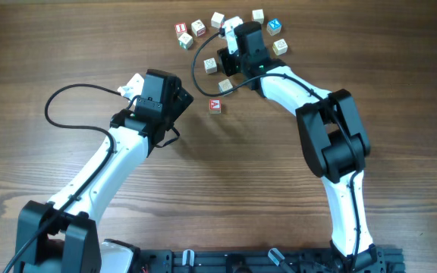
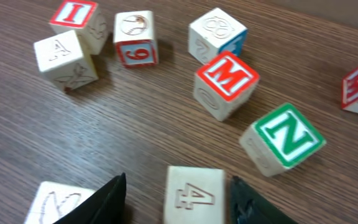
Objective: Form a horizontal line
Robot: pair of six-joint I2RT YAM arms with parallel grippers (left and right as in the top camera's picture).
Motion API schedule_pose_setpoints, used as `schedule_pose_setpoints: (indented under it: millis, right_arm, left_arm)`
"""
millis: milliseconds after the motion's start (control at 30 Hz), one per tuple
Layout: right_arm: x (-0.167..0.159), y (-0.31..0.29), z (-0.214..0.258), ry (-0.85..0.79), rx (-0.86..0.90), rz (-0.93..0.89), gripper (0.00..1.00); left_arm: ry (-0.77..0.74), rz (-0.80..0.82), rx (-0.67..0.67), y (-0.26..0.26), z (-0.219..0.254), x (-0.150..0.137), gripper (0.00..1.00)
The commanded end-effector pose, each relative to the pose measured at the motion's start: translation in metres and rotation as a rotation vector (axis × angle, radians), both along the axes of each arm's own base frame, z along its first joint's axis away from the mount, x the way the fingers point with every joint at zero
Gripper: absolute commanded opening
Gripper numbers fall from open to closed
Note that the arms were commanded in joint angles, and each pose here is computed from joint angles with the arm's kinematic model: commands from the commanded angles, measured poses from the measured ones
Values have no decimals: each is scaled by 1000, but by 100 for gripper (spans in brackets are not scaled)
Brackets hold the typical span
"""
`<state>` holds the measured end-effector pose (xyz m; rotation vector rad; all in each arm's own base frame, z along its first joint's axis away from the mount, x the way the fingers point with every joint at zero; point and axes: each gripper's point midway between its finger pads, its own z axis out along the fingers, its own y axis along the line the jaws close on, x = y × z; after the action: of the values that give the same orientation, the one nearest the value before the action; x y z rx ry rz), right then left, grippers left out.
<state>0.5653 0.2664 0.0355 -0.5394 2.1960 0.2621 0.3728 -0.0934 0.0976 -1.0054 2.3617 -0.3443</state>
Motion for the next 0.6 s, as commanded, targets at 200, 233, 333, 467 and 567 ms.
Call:
schedule_pose_setpoints:
  millis: [200, 233, 333, 467, 567]
  right_arm:
    - [0, 0, -28, 24, -36, -4, 49]
    - [0, 0, -28, 21, -34, -4, 49]
    - [0, 0, -28, 21, -36, -7, 51]
    - [3, -3, -28, 11, -44, -23, 57]
    - [10, -5, -19, 0, -44, -57, 58]
  left_arm:
    - [-1, 8, 20, 6, -1, -1, 100]
    - [-1, 9, 20, 6, 0, 0, 100]
    - [-1, 9, 20, 6, 0, 0, 100]
    - [-1, 8, 20, 6, 0, 0, 100]
    - [-2, 9, 21, 6, 0, 0, 100]
